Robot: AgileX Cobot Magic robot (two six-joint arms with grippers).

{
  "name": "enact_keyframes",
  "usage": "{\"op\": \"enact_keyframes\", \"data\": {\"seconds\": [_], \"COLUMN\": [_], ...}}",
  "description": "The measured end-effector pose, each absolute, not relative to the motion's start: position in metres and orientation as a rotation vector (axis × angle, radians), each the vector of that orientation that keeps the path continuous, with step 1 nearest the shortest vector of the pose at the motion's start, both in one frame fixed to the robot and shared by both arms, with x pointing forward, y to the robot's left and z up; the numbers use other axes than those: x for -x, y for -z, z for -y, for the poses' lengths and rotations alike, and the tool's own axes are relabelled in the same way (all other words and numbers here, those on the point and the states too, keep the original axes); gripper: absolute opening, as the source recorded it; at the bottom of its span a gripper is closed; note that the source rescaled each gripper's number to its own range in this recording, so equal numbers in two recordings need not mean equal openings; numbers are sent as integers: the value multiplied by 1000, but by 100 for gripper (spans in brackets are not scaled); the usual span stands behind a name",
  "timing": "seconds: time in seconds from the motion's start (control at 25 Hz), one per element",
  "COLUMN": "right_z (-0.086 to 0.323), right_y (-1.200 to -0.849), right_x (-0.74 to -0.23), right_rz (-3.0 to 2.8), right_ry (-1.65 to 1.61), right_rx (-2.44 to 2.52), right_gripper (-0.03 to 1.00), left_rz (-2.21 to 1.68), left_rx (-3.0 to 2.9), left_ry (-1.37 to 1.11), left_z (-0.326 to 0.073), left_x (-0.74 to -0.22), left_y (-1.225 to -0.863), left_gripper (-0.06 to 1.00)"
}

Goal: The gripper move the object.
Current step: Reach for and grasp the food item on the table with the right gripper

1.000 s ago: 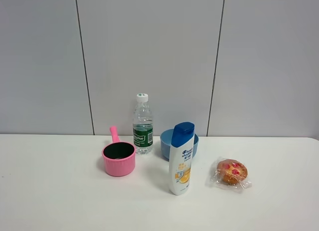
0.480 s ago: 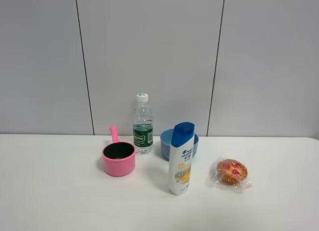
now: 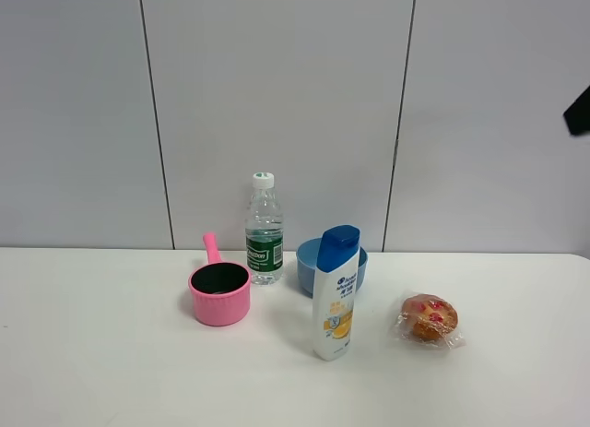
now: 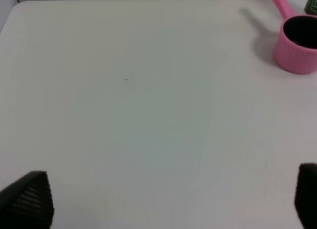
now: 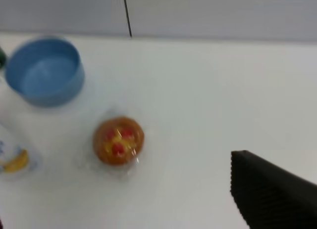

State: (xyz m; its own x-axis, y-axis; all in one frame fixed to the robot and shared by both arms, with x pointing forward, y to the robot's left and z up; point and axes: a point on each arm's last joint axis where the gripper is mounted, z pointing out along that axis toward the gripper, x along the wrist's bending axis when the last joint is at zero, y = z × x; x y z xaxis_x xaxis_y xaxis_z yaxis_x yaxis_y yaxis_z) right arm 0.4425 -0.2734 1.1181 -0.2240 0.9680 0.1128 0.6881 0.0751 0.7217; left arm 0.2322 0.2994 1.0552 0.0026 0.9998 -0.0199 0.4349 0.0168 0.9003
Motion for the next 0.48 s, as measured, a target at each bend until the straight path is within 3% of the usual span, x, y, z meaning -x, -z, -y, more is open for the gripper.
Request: {"op": "enact_keyframes", "data": {"seconds": [0.48], "right_z": [246], "right_y": [-1019], "right_x": [-520], "right_rz": [-2124], "right_ry": [-695], "right_rx": [-1944], "right_gripper": [88], "left_rz": [-1535], "left_rx": [-1520], "left_ry": [-942], "left_z": [-299], "left_x": [-232], "left_y": [-1055], "left_gripper": [100]}}
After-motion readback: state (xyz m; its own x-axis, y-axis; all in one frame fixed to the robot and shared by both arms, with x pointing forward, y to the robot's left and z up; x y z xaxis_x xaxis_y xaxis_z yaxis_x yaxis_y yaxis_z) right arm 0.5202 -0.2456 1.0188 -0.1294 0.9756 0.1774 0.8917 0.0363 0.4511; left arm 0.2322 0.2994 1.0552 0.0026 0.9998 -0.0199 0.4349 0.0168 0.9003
